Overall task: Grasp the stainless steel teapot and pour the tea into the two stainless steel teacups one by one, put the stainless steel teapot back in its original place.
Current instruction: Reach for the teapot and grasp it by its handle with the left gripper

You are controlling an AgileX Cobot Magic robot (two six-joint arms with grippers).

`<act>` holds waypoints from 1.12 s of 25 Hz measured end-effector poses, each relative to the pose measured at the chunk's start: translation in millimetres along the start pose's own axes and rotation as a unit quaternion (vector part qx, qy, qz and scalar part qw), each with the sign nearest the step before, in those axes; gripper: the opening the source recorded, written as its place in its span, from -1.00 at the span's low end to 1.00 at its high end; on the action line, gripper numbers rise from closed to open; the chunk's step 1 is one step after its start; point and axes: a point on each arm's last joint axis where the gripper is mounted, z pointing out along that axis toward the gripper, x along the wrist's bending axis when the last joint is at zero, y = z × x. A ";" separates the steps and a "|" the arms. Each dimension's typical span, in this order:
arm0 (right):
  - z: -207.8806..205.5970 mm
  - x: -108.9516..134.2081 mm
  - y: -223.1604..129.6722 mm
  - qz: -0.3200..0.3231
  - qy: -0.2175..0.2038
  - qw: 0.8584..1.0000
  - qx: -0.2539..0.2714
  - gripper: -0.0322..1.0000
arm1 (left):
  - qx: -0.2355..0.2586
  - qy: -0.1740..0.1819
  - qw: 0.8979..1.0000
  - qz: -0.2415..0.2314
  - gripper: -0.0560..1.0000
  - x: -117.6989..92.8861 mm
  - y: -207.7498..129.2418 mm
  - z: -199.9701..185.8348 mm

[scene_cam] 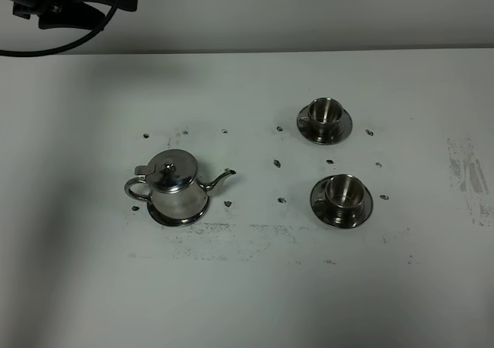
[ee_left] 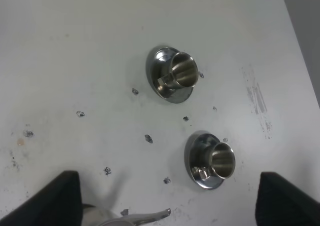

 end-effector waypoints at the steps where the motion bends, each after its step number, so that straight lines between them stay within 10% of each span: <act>1: 0.0 0.0 0.0 0.000 0.000 1.000 0.000 0.21 | 0.000 0.000 1.000 0.000 0.41 0.0 0.0 0.0; 28: 0.3 2.8 0.7 0.008 0.016 1.000 -0.005 0.21 | 0.000 0.001 1.000 0.015 0.41 0.2 -0.1 0.0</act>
